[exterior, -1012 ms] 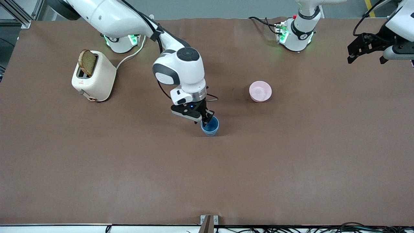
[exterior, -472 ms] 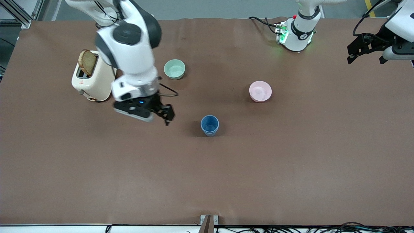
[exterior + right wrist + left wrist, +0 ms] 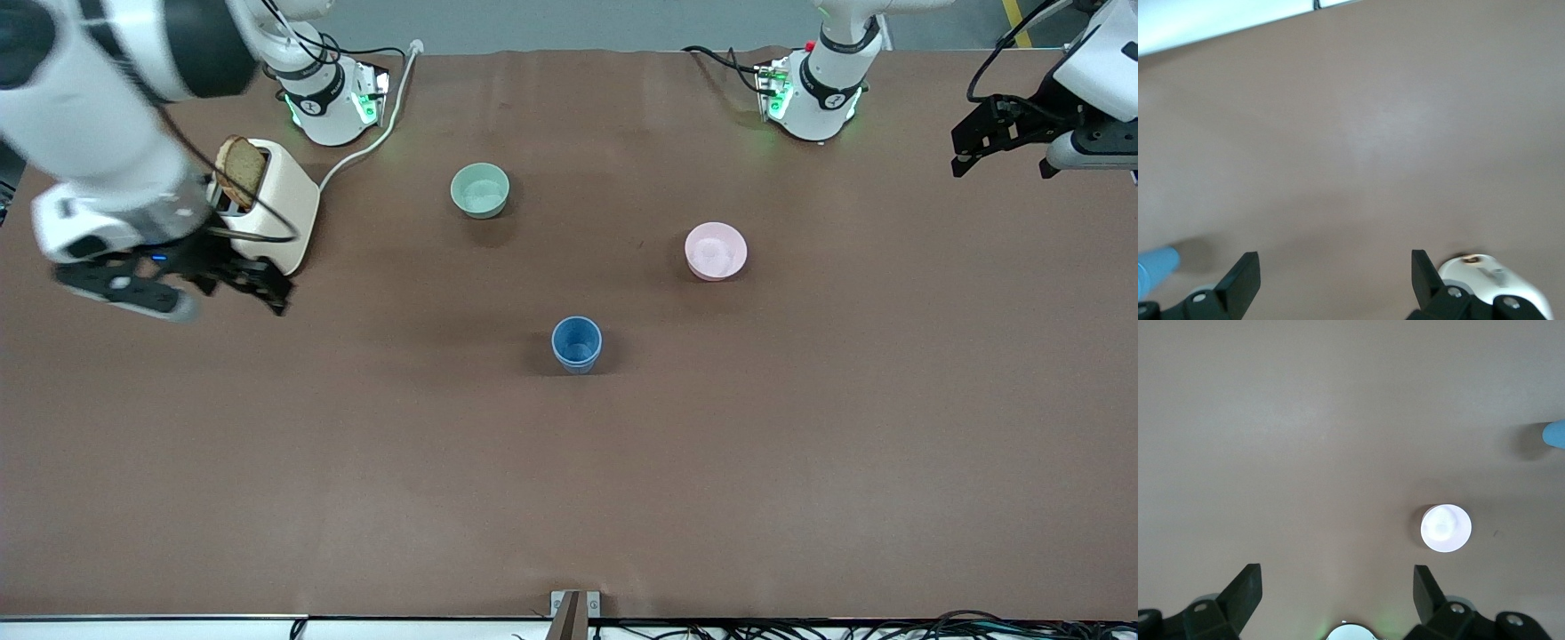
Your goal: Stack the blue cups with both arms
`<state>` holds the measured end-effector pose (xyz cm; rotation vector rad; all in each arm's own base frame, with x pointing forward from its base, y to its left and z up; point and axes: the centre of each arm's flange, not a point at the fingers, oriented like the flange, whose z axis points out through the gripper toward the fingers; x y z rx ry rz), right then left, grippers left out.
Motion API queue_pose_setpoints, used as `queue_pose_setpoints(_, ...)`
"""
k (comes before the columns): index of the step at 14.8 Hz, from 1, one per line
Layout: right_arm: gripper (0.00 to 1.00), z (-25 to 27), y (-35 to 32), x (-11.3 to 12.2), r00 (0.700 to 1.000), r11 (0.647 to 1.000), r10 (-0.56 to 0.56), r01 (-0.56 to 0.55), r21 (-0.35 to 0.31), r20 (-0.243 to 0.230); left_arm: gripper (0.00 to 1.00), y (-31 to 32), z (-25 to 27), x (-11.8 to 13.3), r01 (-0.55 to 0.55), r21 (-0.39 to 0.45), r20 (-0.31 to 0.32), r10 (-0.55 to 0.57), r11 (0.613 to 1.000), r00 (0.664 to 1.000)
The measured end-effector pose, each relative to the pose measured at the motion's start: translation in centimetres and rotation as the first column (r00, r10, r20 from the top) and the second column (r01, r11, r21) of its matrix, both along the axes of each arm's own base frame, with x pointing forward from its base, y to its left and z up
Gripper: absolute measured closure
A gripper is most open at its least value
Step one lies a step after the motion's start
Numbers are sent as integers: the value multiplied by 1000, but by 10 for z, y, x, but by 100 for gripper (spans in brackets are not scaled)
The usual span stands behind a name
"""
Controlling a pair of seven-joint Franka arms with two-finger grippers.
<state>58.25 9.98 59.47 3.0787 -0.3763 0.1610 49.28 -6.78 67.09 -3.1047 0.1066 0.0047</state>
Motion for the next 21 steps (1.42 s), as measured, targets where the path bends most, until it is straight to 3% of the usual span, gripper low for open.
queue_pose_setpoints(4, 0, 26, -120, -21, 989, 993, 121, -119, 22, -89, 0, -2, -1, 0, 4, 0, -1, -4, 1000, 1000)
queue_pose_setpoints(6, 0, 47, -159, -32, 982, 987, 158, -156, 27, -104, 0, -3, -1, 0, 6, 0, -2, -6, 1000, 1000)
queue_pose_setpoints(9, 0, 70, -188, -44, 975, 981, 195, -193, 29, -107, 0, -3, -1, 0, 7, 0, -2, -7, 1000, 1000)
queue_pose_setpoints(12, 0, 73, -188, -56, 962, 979, 205, -198, 57, -178, 0, -3, 0, 0, 7, 0, -1, -7, 1000, 1000)
queue_pose_setpoints(21, 0, 77, -180, -52, 965, 975, 220, -213, 64, -144, 0, -4, 8, 0, 9, -2, 16, -9, 1000, 1000)
